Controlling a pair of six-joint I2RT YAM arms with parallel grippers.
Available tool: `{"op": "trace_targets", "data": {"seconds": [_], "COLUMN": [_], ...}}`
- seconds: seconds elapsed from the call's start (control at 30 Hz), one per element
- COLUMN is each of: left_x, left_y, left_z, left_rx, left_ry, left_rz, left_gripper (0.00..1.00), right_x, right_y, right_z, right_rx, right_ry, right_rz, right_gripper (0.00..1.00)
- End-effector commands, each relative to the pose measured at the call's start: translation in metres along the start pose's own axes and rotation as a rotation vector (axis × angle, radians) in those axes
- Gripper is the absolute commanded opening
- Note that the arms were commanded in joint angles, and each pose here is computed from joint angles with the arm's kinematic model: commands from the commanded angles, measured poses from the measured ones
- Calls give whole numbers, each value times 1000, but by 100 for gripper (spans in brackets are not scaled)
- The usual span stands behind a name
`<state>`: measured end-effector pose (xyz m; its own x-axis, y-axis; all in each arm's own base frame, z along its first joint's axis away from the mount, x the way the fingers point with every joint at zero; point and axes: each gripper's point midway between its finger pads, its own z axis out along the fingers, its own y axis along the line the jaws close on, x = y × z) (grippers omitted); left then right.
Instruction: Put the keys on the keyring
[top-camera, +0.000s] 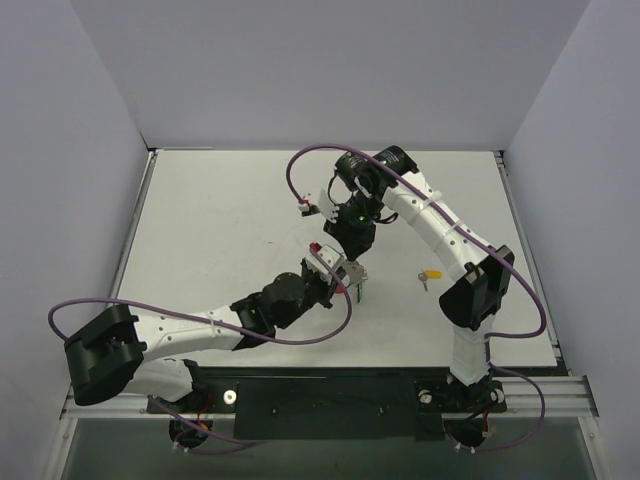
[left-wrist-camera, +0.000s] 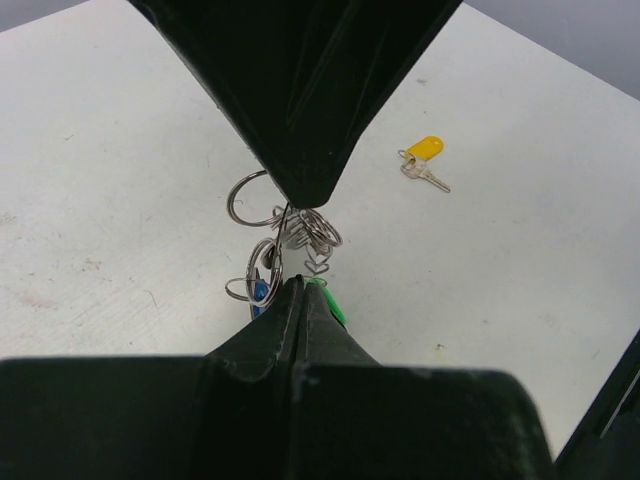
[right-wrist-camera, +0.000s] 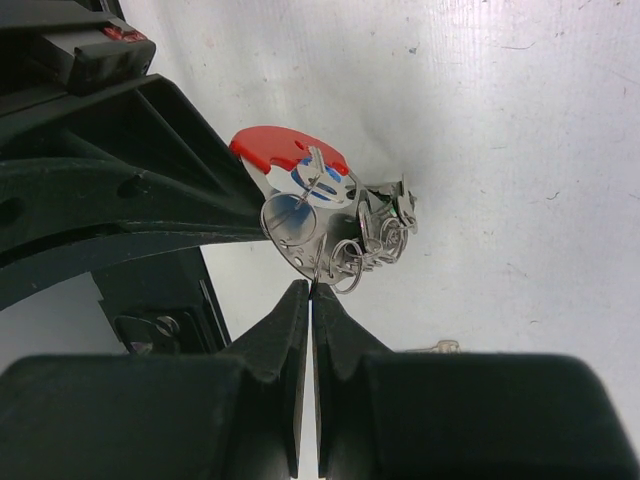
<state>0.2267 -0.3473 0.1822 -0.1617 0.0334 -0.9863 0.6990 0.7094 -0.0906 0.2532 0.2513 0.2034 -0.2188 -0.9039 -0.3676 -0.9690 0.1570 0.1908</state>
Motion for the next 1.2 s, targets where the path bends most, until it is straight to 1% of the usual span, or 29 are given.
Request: {"op": "trace_targets", "data": {"seconds": [0.0,0.17,0.2,0.23,0.27,0.37,0.43,0.47,0.5,0.53,0.57,0.6,0.67,0.73,0.77,0.8,0.83,0.87,1.03,1.07,1.17], "left_x": [-28,-39,-47,-45,-56,-62,-68,-66,-71,-66,-70,-67,-66,-68,-66,-66,-61,-64,-55,-57,-46], "left_y": [2,3,0,-1,-4,-9,-13,-11,-10,-10,-8,-3,0,1,9,5,7,6,2,2,-5], "left_z": [2,-1,-3,-5,-8,-20,-29,-32,-37,-39,-43,-43,-44,-42,-39,-38,-35,-34,-27,-25,-23], "left_rx": [-49,-75,-62,-50,-35,30,74,76,80,96,100,93,121,154,143,162,151,151,158,158,188], "left_ry": [-45,-79,-108,-115,-156,-206,-242,-247,-260,-246,-257,-239,-209,-171,-153,-124,-91,-81,-16,-17,40], "left_rz": [-60,-77,-86,-77,-88,-79,-65,-61,-65,-54,-58,-68,-117,-239,-278,-322,-337,-353,-335,-327,-301], "left_gripper": [0,0,0,0,0,0,13,28,34,44,46,53,58,61,61,61,61,61,61,61,57], "right_x": [27,29,28,29,29,29,29,29,29,29,28,29,28,28,27,28,28,27,27,27,27], "right_y": [26,26,25,25,24,24,23,24,24,24,24,24,24,24,24,24,24,24,24,24,24], "right_z": [-8,-6,-6,-6,-7,-7,-9,-9,-9,-9,-9,-9,-9,-9,-9,-8,-9,-9,-9,-8,-9], "right_rx": [-89,-91,-88,-86,-83,-83,-81,-83,-83,-86,-86,-86,-87,-87,-88,-89,-87,-88,-90,-91,-90], "right_ry": [97,102,100,99,99,94,90,88,85,86,83,86,82,82,82,85,83,79,80,81,80], "right_rz": [81,89,91,91,94,97,99,99,98,99,99,99,99,99,100,101,100,100,100,103,100], "right_gripper": [0,0,0,0,0,0,0,0,0,0,0,0,0,0,0,0,0,0,0,0,0]}}
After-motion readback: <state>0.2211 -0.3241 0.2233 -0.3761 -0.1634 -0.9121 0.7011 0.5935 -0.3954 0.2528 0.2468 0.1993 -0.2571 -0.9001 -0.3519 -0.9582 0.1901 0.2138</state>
